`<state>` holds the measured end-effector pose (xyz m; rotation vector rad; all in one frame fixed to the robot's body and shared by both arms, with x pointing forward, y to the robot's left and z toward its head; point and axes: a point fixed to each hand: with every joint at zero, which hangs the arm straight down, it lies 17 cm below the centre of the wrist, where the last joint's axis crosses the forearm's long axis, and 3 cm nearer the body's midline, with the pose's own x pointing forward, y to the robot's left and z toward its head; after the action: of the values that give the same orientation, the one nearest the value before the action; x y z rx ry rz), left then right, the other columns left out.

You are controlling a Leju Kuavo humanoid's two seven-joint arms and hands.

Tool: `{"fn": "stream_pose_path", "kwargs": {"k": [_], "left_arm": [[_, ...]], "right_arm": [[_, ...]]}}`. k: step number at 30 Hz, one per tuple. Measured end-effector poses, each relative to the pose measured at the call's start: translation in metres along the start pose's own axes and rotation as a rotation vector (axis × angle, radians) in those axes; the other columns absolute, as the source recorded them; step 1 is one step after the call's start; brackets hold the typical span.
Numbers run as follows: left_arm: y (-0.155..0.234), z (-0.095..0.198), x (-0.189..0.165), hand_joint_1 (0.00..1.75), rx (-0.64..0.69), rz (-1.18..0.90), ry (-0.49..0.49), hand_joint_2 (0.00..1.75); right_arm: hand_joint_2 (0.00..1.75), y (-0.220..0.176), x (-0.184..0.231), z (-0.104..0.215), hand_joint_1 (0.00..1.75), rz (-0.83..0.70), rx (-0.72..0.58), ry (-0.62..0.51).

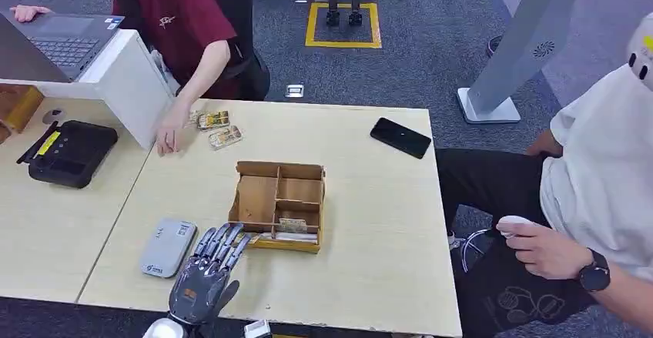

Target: Pass the card to the sensor for recognition and then transmit it.

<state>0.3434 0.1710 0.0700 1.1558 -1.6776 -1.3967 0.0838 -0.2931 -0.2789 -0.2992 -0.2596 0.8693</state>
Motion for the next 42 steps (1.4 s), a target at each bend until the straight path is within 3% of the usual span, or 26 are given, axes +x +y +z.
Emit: {"fn": "stream_pose_path", "kwargs": {"k": [19,42], "left_arm": [[0.003,-0.014,-0.031,0.00,0.018,0.031,0.122,1.75],[0.012,-0.027,-0.013,0.00,0.039,0.168,0.098,1.75]], "right_arm": [[0.00,-0.001,0.000,0.000,0.00,0.002,-0.010,-0.002],[0.00,-0.002,-0.001,0.000,0.00,0.001,-0.011,0.001]]}}
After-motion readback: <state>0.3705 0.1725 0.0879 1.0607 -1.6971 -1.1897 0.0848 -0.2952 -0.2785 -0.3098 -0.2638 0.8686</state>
